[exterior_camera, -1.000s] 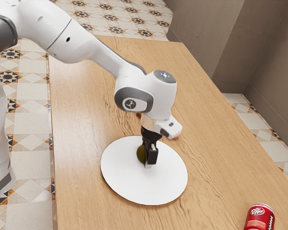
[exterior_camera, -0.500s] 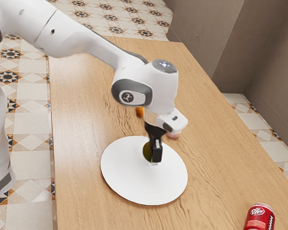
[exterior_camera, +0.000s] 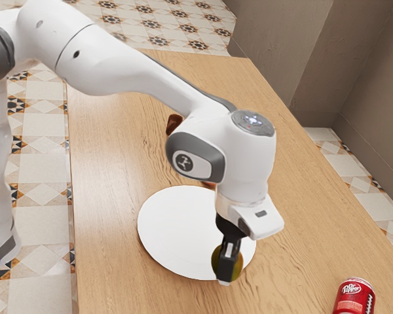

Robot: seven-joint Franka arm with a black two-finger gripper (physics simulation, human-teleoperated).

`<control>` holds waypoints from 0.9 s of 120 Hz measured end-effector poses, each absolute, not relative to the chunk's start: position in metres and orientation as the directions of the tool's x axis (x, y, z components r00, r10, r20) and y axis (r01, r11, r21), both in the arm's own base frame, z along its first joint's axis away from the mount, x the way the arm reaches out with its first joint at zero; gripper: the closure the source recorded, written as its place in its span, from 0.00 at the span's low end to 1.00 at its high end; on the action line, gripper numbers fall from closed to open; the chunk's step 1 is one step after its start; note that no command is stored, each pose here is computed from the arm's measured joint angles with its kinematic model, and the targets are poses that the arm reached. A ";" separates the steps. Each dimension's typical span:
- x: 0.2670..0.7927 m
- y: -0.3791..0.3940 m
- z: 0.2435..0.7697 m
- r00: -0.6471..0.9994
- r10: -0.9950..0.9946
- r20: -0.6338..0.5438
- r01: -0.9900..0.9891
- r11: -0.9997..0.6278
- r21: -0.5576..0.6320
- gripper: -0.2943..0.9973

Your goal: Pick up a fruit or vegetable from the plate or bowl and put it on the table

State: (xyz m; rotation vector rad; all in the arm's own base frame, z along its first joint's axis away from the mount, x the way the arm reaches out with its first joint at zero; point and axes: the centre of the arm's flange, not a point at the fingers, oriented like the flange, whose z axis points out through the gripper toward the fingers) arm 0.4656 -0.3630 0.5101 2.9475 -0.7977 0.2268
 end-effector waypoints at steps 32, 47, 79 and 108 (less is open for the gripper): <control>0.467 -0.367 0.504 0.849 -0.505 0.152 -0.515 -0.857 0.031 0.39; 0.462 -0.374 0.505 0.842 -0.517 0.155 -0.528 -0.849 0.031 0.35; 0.453 -0.382 0.509 0.828 -0.536 0.163 -0.547 -0.836 0.033 0.25; 0.454 -0.381 0.509 0.828 -0.537 0.163 -0.549 -0.835 0.033 0.23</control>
